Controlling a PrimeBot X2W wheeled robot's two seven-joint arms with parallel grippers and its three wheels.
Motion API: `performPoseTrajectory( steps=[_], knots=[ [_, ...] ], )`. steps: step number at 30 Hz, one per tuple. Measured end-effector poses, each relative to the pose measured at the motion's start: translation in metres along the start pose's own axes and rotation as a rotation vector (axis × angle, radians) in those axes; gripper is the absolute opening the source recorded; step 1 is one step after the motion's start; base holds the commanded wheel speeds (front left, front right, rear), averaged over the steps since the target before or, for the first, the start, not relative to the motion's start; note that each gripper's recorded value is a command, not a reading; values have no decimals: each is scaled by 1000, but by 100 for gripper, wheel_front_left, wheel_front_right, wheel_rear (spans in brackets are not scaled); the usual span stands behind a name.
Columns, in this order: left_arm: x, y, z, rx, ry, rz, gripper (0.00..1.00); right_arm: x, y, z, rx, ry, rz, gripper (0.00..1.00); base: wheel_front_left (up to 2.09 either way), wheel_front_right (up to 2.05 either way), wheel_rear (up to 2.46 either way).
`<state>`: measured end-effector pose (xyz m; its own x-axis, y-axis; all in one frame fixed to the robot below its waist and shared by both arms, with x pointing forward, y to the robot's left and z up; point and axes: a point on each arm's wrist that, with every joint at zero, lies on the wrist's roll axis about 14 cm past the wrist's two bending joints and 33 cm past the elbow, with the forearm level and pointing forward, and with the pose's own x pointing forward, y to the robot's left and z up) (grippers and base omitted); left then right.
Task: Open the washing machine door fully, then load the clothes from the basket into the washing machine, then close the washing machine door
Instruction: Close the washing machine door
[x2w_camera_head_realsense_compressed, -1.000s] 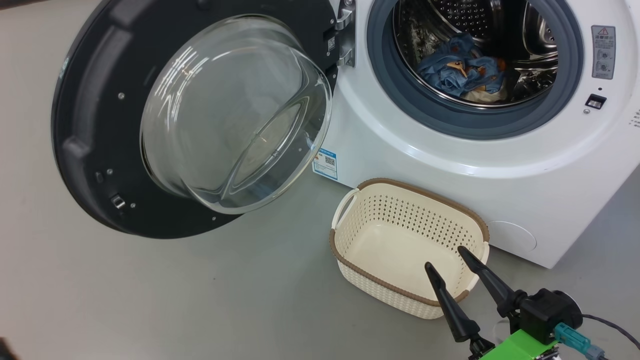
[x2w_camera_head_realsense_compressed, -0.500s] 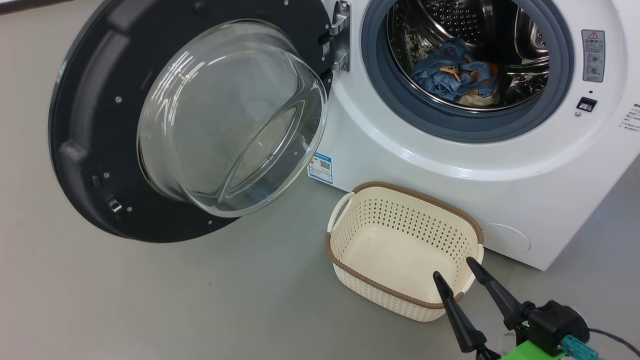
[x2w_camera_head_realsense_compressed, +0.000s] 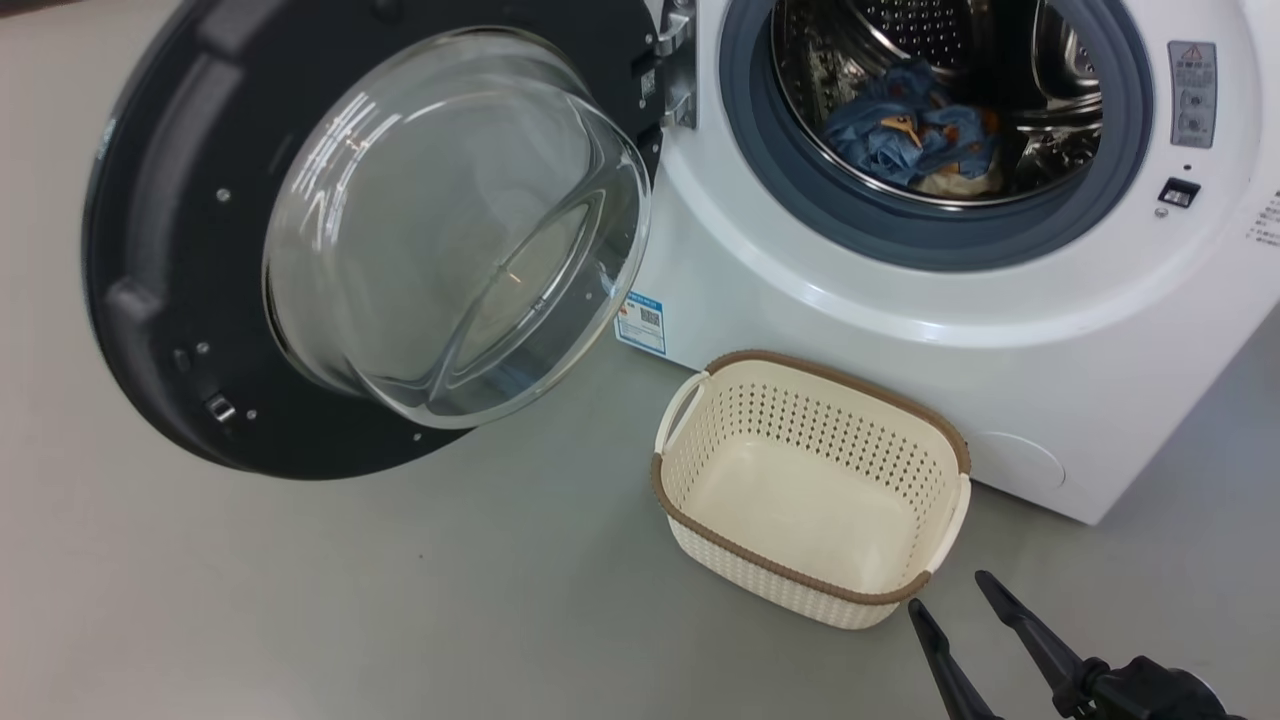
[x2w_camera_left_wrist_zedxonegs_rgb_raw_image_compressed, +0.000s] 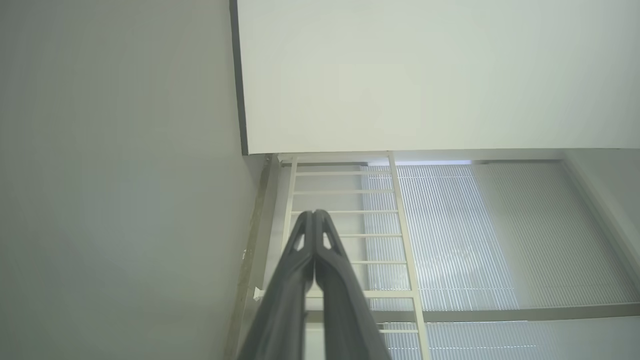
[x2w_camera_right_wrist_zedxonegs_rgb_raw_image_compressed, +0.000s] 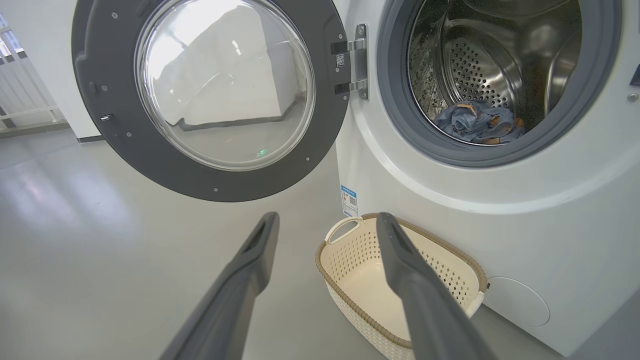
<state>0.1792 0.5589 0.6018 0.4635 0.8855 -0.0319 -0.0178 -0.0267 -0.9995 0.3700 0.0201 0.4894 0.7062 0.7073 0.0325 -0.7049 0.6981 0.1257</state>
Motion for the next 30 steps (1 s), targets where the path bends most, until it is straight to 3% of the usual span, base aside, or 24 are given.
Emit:
performPoseTrajectory(
  steps=[6, 19, 30],
  knots=[
    [16, -15, -43, -52, 99, -47, 0, -6, -17, -7, -13, 22, -22, 100, 0, 0, 0],
    [27, 20, -129, -9, 292, 17, 0, -28, -54, -21, -36, 72, -100, 100, 0, 0, 0],
    [23, 36, -175, 0, 479, 63, 0, -37, -63, -32, -29, 106, -119, 100, 0, 0, 0]
  ],
)
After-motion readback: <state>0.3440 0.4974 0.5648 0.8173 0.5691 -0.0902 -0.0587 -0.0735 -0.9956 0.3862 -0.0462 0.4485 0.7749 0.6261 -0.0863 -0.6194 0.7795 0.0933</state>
